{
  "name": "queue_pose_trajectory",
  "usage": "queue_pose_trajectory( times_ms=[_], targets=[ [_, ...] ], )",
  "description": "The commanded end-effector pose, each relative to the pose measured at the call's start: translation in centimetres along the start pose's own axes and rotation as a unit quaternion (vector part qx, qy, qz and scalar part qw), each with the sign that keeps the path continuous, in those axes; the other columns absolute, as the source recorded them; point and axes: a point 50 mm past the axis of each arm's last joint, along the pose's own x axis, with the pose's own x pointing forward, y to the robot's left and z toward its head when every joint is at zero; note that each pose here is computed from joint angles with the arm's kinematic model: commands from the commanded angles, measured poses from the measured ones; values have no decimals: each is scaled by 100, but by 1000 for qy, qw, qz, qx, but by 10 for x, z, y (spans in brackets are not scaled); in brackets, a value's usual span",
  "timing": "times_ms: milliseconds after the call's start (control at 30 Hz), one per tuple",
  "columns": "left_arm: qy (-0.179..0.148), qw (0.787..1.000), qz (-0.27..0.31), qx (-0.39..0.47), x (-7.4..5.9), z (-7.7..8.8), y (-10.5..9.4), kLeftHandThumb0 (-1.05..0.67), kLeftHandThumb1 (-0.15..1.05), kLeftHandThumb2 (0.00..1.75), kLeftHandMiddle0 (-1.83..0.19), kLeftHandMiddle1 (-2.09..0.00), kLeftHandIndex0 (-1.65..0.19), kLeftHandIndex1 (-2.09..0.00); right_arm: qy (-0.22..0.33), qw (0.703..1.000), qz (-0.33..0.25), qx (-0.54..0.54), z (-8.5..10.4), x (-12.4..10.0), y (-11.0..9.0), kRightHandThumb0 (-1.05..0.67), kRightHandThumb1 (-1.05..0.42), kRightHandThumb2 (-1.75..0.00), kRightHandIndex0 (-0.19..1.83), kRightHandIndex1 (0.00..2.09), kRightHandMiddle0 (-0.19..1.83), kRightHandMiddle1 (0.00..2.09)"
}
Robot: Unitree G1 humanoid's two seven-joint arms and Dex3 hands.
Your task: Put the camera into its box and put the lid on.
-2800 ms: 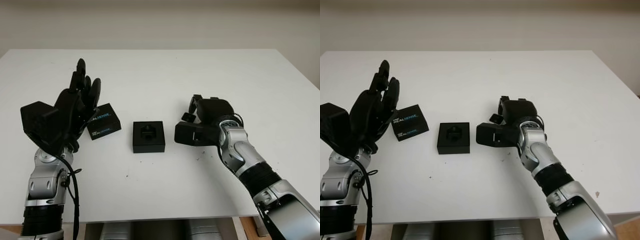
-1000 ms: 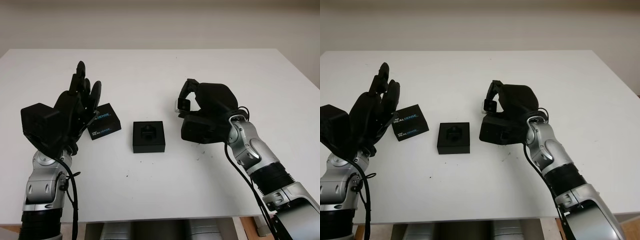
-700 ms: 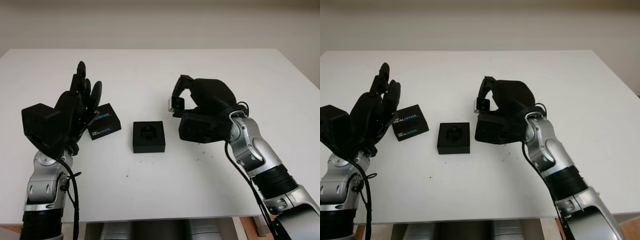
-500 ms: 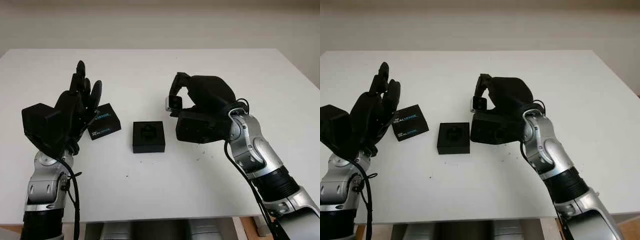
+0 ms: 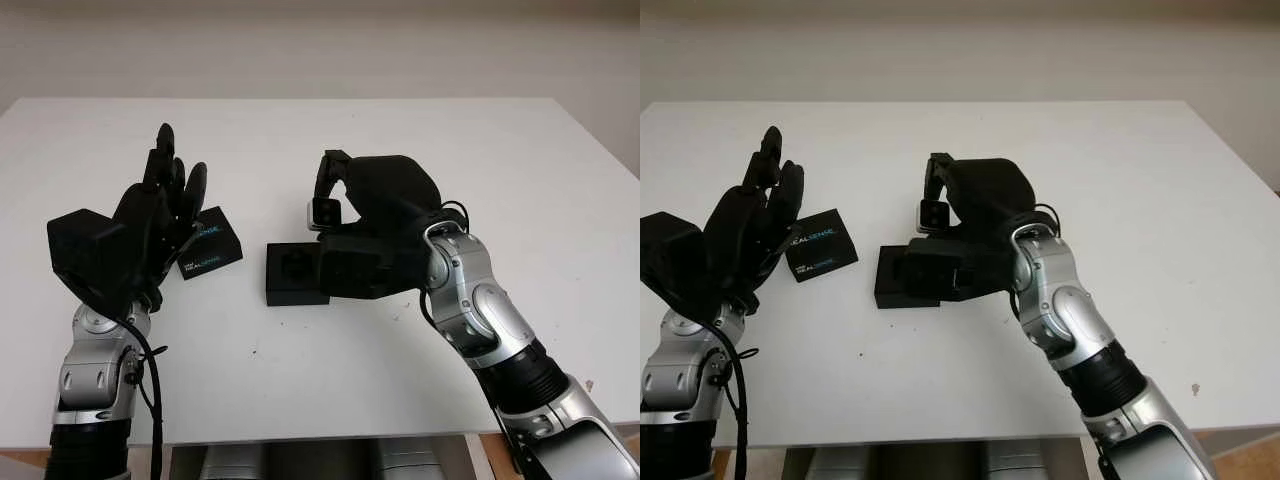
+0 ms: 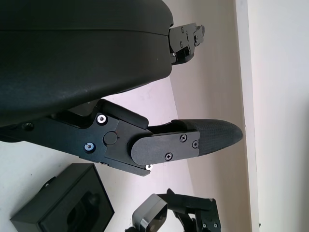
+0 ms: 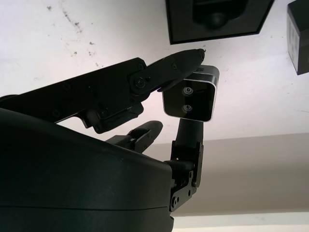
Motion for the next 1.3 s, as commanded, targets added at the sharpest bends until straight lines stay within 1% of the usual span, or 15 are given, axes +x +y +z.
queue_pose_trajectory(
  times_ms=[0, 200, 300, 400, 467, 600, 700, 767, 1067, 1267],
  targets=[
    [-8, 1000, -3, 0, -1, 3, -2, -74, 105, 55, 19, 0, 19, 0, 5, 1000, -12, 5, 4, 2, -5, -39, -105, -8, 56, 10, 29, 177],
    [-10, 1000, 3, 0, -1, 3, -4, -74, 105, 53, 19, 0, 19, 0, 20, 1000, -14, 6, 11, 0, 1, -40, -105, -12, 53, 8, 30, 179],
    [-15, 1000, 0, -9, -2, 3, -6, -73, 105, 53, 19, 0, 19, 0, 17, 1000, -19, 15, 13, -3, 4, -40, -105, -13, 57, 10, 32, 187],
    [-13, 1000, 1, -8, -2, 3, -6, -74, 105, 53, 19, 0, 19, 0, 13, 999, -22, 20, 15, -5, 6, -38, -105, -11, 62, 12, 34, 195],
    [-11, 1000, 3, -6, -3, 3, -6, -76, 105, 52, 19, 0, 19, 0, 11, 1000, -22, 19, 16, -6, 7, -39, -105, -13, 65, 14, 34, 203],
    [-10, 1000, 6, -3, -3, 3, -6, -76, 105, 52, 19, 0, 19, 0, 4, 1000, -10, 21, 19, -8, 9, -40, -105, -13, 63, 13, 28, 209],
    [-13, 1000, 2, -3, -2, 3, -6, -76, 105, 52, 19, 0, 19, 0, -1, 1000, -1, 25, 20, -9, 11, -39, -105, -11, 62, 13, 27, 209],
    [-14, 1000, 4, -3, -1, 3, -6, -76, 105, 52, 19, 0, 19, 0, -6, 1000, 5, 23, 21, -9, 12, -39, -105, -13, 62, 12, 28, 209],
    [-16, 1000, 10, -4, -1, 4, -8, -76, 105, 51, 19, 0, 19, 0, -11, 999, 15, 28, 25, -9, 17, -37, -105, -11, 62, 12, 34, 209],
    [-15, 1000, 6, -7, -2, 6, -7, -77, 105, 50, 19, 0, 19, 0, -13, 999, 29, 24, 26, -9, 20, -38, -104, -8, 57, 9, 28, 205]
  ],
)
